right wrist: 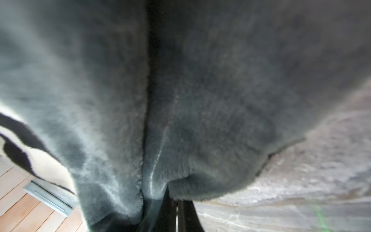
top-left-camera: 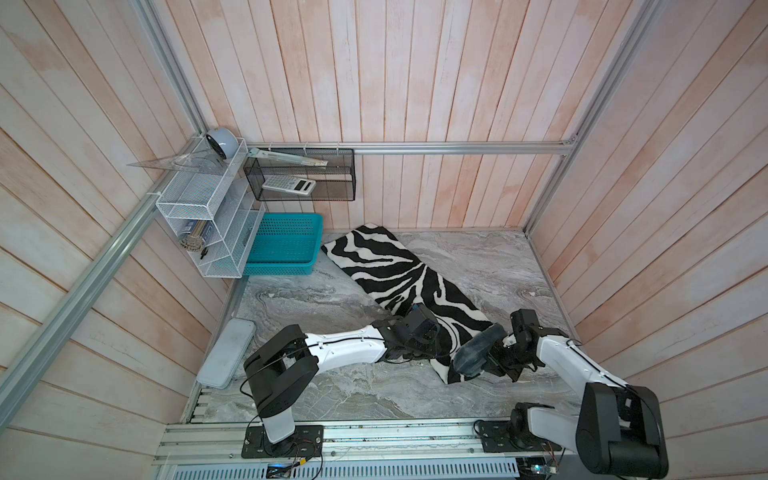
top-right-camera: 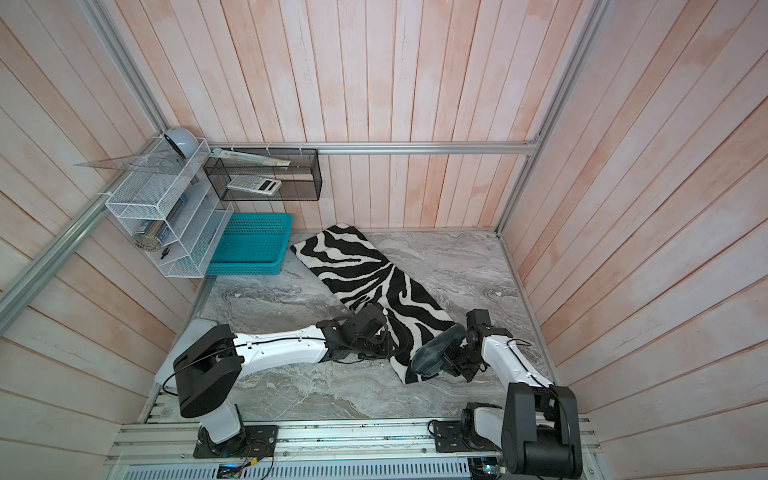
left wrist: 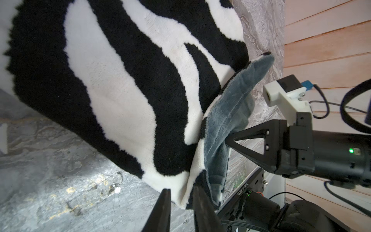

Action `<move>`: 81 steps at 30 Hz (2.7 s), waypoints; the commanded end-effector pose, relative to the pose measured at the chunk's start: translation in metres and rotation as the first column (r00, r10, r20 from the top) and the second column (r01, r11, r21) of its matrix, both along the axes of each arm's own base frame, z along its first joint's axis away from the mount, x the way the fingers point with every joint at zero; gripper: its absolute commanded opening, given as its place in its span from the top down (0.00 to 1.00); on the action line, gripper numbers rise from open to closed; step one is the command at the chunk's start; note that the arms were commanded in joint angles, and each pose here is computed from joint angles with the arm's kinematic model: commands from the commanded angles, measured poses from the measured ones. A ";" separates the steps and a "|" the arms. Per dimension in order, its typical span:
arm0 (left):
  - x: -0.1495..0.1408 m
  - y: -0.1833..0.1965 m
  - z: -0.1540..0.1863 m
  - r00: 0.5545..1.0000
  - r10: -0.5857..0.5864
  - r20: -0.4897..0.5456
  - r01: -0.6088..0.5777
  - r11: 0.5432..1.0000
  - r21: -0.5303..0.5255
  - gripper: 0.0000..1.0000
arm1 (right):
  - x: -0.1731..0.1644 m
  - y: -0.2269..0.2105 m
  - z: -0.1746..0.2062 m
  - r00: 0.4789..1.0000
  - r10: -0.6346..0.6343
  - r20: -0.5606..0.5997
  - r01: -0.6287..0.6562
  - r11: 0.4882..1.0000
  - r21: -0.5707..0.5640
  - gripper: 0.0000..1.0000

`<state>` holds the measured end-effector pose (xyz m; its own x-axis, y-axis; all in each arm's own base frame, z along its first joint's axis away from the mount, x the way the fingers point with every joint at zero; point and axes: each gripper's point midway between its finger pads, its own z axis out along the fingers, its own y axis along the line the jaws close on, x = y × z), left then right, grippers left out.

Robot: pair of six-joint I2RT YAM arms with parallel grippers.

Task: Roll up the pillowcase
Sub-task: Roll the pillowcase at the center of the board.

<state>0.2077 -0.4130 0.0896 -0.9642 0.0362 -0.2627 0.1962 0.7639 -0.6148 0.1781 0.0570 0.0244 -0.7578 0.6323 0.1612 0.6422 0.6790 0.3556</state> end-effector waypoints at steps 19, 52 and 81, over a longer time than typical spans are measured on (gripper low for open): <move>0.007 -0.008 0.007 1.000 -0.014 0.017 0.014 1.000 -0.007 0.76 | 0.060 0.015 0.045 0.948 0.314 0.040 -0.311 0.948 -0.068 1.00; 0.004 -0.035 -0.051 0.996 -0.001 -0.087 0.005 0.999 0.044 0.75 | 0.099 0.039 -0.009 0.958 0.285 0.003 -0.285 0.958 -0.023 0.73; 0.005 0.003 -0.102 0.974 0.104 -0.201 -0.070 0.983 0.171 0.78 | 0.063 0.027 0.024 0.983 0.113 0.142 -0.125 0.989 0.078 0.48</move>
